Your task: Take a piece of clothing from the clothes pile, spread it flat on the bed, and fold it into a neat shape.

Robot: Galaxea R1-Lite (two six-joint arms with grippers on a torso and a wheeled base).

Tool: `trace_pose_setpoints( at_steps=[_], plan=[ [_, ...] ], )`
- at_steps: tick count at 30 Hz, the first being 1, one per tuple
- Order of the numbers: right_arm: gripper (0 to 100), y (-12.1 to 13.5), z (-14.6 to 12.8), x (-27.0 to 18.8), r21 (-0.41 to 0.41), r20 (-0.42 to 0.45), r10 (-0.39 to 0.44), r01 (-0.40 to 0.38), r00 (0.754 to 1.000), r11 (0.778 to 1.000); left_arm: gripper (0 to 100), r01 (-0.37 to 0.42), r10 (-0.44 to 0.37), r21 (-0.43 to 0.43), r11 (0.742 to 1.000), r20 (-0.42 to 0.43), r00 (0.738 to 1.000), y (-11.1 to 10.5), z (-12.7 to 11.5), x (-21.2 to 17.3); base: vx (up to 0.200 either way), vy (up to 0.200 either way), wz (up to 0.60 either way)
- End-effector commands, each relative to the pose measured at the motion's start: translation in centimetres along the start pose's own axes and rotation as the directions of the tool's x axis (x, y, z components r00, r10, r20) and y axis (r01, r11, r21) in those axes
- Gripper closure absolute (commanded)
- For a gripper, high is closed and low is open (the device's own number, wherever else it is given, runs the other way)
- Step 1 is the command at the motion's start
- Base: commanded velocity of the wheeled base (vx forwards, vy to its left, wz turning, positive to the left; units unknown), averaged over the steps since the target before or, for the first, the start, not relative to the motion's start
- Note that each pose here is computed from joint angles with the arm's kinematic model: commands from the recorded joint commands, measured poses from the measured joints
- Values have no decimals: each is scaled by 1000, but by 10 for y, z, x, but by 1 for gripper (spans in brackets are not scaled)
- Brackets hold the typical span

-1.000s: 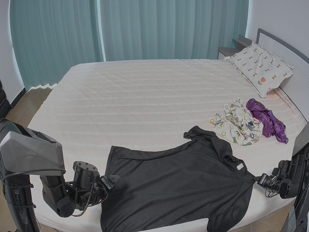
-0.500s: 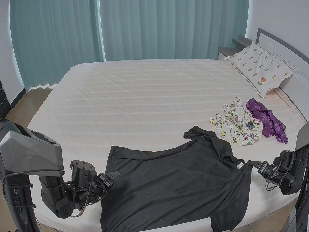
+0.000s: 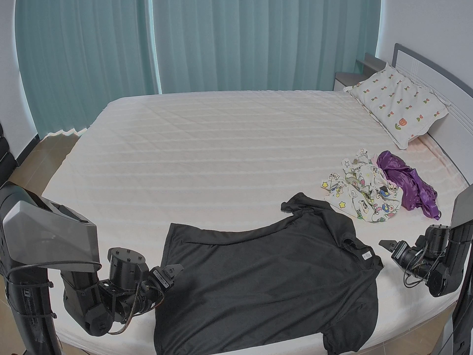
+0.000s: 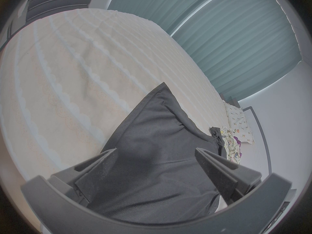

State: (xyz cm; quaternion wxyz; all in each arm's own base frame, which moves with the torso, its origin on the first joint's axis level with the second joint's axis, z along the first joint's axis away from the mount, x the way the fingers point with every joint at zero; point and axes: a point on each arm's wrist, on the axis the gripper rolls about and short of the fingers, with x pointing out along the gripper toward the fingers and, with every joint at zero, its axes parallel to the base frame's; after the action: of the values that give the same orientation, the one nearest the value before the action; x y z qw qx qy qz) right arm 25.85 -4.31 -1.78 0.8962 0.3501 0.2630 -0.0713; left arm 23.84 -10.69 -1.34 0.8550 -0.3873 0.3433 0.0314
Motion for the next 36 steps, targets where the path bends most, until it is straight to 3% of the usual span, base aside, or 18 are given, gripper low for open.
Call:
trace_pose_setpoints(
  at_steps=[1, 7, 12, 24, 28, 33, 34, 36],
  plan=[
    [0, -19, 4, -7, -31, -4, -75, 75, 997, 997, 0, -8, 8, 3, 1000, -7, 1000, 2, -2, 1, 0, 0, 0],
    [0, -11, -1, -7, -32, -15, -34, 34, 999, 999, 0, -12, 12, 2, 1000, -13, 1000, 3, -3, 0, 0, 0, 0],
    [0, 17, -23, -8, 69, -88, 51, -45, 995, 997, 0, -8, 8, 6, 1000, -18, 1000, 2, -4, 0, 0, -120, 0],
    [0, 25, -29, -6, 108, -106, 69, -58, 992, 992, 0, -12, 13, 22, 1000, -32, 999, 2, -10, 0, 0, -200, 0],
    [0, 26, -28, -8, 111, -101, 73, -62, 992, 992, 0, -7, 8, 22, 1000, -22, 1000, 1, -8, 0, 0, 0, 0],
    [0, 28, -27, -8, 125, -98, 80, -67, 992, 990, 0, 14, -16, 39, 999, 54, 998, -7, 5, 0, 0, 0, 0],
    [0, 28, -28, -8, 129, -102, 79, -66, 992, 989, 0, 19, -31, 107, 994, 109, 994, -11, 20, 5, 0, 0, 0],
    [0, 28, -28, -9, 129, -101, 76, -63, 992, 990, 0, 19, -41, 152, 988, 146, 988, -13, 30, 9, 0, 0, 0]
  ],
)
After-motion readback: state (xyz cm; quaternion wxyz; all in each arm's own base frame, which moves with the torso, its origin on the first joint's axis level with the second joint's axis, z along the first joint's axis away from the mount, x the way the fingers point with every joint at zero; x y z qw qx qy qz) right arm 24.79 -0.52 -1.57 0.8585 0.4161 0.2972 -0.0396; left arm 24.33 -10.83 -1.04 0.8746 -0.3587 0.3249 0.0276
